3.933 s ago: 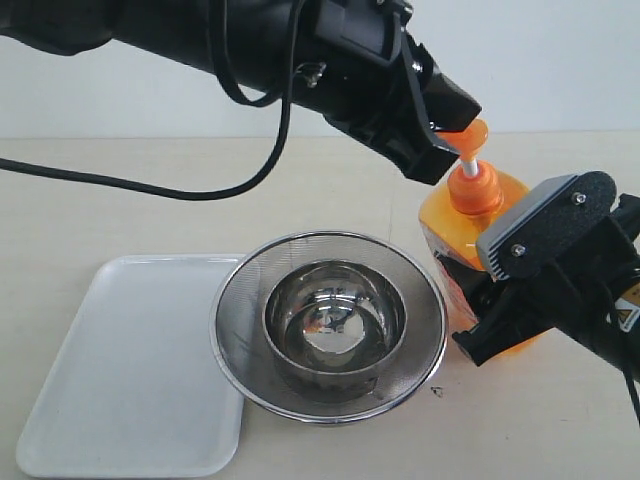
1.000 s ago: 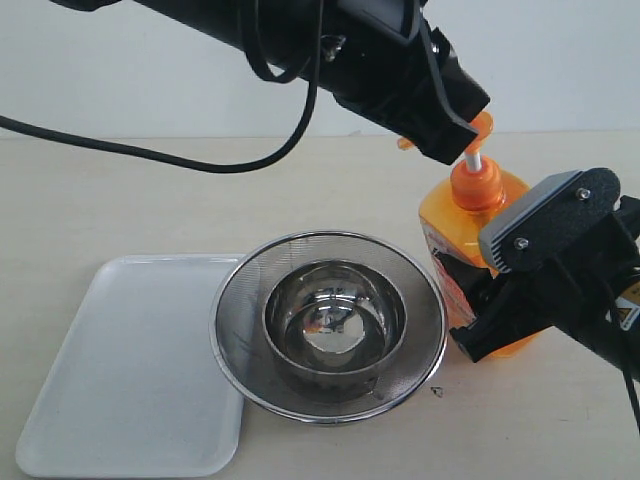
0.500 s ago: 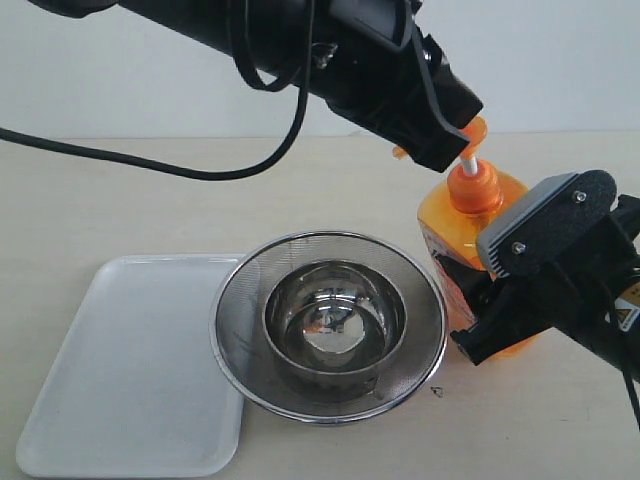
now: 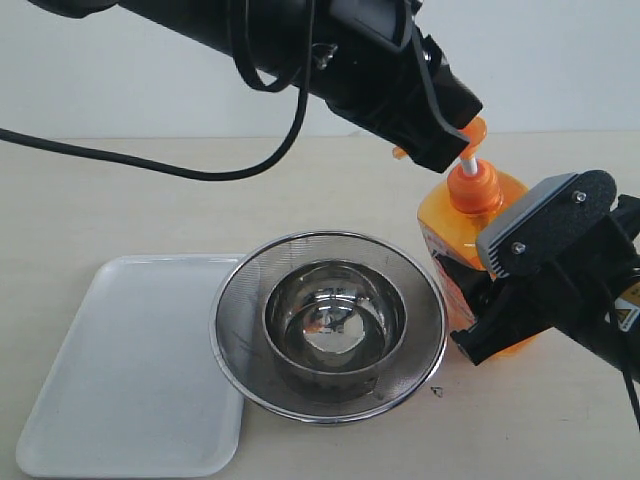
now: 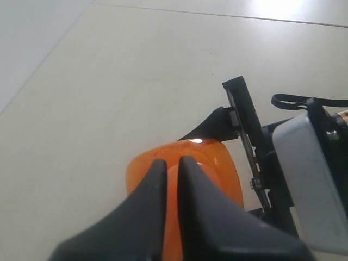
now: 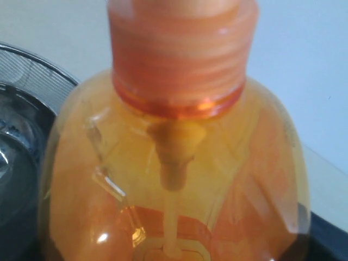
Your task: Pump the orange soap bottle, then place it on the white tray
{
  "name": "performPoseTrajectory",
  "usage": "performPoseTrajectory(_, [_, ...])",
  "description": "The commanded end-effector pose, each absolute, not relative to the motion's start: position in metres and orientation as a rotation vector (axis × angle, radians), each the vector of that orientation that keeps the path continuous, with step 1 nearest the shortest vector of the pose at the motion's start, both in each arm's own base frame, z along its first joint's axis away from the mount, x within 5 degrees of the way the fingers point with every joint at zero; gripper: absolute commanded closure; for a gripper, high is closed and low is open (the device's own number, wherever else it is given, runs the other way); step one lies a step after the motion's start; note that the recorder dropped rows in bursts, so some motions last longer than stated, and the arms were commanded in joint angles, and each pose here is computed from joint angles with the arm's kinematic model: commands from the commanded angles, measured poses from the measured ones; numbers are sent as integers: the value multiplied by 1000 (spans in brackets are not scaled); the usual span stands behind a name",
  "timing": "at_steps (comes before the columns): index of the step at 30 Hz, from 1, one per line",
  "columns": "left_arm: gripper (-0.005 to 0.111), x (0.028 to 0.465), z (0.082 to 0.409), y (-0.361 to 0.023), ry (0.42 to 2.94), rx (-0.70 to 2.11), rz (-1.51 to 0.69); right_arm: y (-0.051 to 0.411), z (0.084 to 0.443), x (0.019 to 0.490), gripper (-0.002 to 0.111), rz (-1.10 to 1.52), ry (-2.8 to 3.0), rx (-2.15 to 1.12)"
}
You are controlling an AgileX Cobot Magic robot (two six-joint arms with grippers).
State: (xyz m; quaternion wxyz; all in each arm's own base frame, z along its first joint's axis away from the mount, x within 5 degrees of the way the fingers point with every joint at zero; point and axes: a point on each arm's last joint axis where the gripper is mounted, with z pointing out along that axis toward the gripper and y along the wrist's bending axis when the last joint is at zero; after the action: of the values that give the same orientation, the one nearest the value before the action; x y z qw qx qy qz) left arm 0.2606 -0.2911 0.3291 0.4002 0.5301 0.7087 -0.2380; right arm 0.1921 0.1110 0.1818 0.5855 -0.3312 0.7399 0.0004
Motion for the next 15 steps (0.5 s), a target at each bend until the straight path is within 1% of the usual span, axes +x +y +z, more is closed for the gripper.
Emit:
performPoseTrajectory(1, [102,257,299,-292,1883,1470,-583,111,183,192,109,20,1732,-752])
performPoseTrajectory(9, [102,259,303,-291,1861,1447,-564,111,183,192,109,21,1733,-750])
performPoseTrajectory(11, [102,259,327,-286,1770,1347,-522,111,183,192,109,21,1731,-749])
performPoseTrajectory(13, [102,255,360,-274,1663,1236,-489,111,183,192,109,21,1731,-749])
performPoseTrajectory(15, [102,249,380,-266,1597,1183,-467,111,183,192,109,21,1731,-749])
